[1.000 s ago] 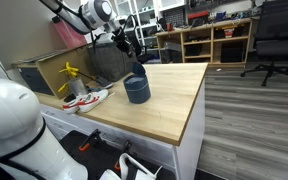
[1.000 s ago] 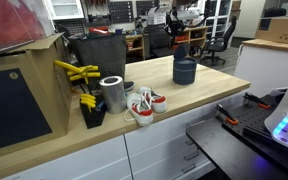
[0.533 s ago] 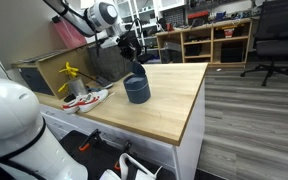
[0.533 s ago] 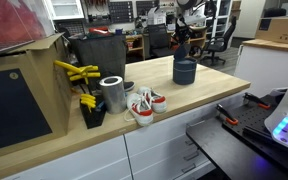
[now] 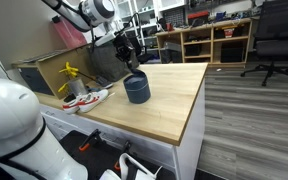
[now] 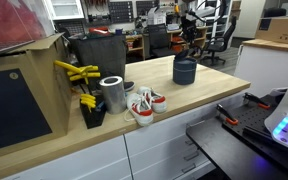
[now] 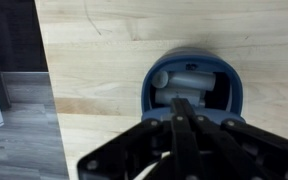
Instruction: Close the lid of the blue container on the right
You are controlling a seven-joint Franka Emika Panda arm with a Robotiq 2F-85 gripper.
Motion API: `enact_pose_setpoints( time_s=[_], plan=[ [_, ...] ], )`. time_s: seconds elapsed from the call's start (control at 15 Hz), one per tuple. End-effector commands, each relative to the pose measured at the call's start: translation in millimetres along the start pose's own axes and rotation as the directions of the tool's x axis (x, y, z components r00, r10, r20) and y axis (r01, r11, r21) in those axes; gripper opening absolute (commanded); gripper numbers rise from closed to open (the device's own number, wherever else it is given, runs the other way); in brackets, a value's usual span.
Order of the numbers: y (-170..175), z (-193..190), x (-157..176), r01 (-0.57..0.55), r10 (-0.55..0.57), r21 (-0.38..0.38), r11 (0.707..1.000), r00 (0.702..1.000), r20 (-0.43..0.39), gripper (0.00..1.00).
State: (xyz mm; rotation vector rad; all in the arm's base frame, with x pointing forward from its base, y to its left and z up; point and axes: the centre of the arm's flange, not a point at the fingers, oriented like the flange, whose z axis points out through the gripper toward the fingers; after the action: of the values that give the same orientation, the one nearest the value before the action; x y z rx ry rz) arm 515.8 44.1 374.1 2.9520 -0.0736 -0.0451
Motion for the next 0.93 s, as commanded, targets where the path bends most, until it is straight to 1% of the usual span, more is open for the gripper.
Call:
enact_pose_setpoints(
  time_s=[0.0, 0.07, 0.2, 0.4, 0.53, 0.67, 0.87],
  plan=[
    [8, -1, -23, 0.028, -0.029, -0.044, 0.999, 0.999, -0.014, 0.0],
    [8, 5, -27, 0.035, -0.035, -0.055, 0.998, 0.999, -0.01, 0.0],
    [9, 16, -31, 0.011, -0.014, -0.057, 0.998, 0.999, -0.038, 0.0],
    [4, 20, -29, -0.038, 0.032, -0.049, 0.998, 0.991, -0.127, 0.0],
    [0, 16, -27, -0.065, 0.061, -0.024, 0.998, 0.985, -0.16, 0.0],
    [-4, 4, -25, -0.075, 0.076, 0.015, 0.997, 0.988, -0.136, 0.0],
    [-8, -24, -22, -0.078, 0.086, 0.074, 0.994, 0.991, -0.1, 0.0]
  ],
)
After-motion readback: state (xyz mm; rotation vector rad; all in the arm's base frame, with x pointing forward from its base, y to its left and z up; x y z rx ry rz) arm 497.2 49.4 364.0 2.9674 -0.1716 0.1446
